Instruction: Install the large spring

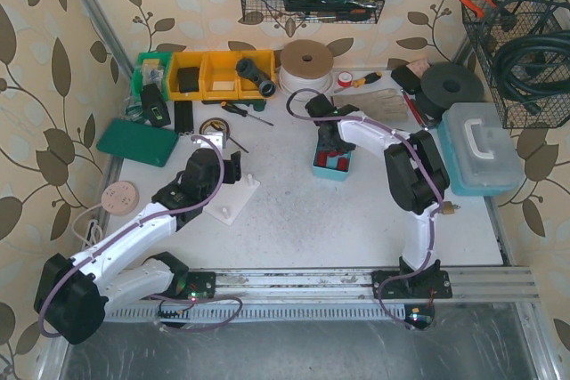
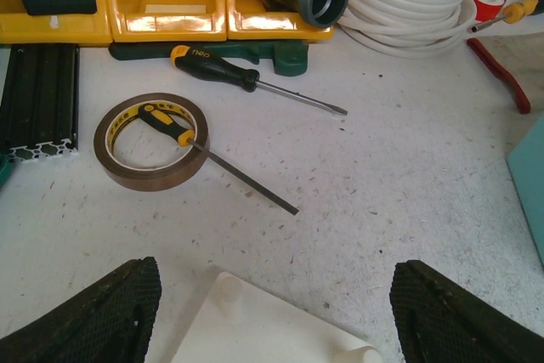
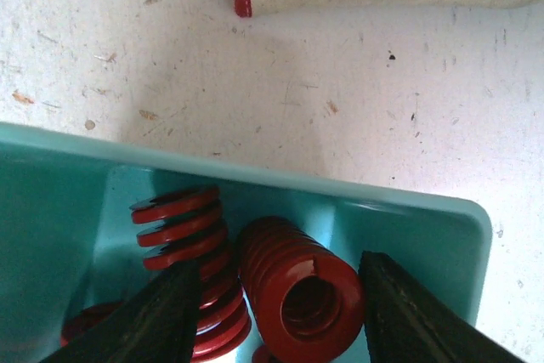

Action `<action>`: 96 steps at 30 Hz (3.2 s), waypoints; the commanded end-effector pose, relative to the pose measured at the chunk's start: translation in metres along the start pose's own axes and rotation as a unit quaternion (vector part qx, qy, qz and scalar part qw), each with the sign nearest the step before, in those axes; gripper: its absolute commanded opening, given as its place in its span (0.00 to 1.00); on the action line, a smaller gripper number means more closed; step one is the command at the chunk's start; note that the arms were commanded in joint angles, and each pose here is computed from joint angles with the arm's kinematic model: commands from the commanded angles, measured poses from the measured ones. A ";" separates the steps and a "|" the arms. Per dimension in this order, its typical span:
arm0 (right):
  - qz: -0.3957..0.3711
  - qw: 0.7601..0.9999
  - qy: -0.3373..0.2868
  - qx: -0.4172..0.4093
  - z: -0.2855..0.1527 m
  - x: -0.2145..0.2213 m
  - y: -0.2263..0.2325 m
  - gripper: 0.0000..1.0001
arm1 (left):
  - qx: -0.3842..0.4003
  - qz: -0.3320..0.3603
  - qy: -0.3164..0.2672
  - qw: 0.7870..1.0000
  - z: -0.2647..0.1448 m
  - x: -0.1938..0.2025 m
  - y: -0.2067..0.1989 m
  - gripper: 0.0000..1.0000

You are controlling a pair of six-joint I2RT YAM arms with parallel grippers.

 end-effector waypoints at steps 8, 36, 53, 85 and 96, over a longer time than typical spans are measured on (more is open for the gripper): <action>0.039 0.999 -0.001 0.018 0.006 -0.001 0.001 0.43 | 0.005 -0.001 -0.015 1.000 -0.005 -0.004 0.002 0.77; 0.052 0.991 -0.121 -0.019 -0.075 -0.011 -0.035 0.00 | 0.063 0.020 -0.040 0.997 -0.006 -0.002 -0.006 0.71; -0.021 0.813 -0.519 -0.264 -0.229 0.029 -0.006 0.00 | 0.222 -0.389 -0.010 0.894 -0.022 -0.032 -0.041 0.60; -0.239 0.646 -0.710 -0.145 -0.261 0.028 0.108 0.00 | 0.267 -0.657 0.005 0.706 -0.037 -0.058 -0.042 0.57; -0.247 0.636 -0.717 -0.142 -0.264 0.029 0.121 0.00 | 0.236 -0.665 0.026 0.708 -0.027 -0.050 -0.043 0.54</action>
Point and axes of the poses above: each gripper's point midway between its finger pads, its own z axis out along the fingers, its own y axis along the line the jaws close on, x = y × z, the point moved 7 cm from there along -z, back along the fingers, and after that the axes turned 14 degrees about -z, right-handed, at the moved point
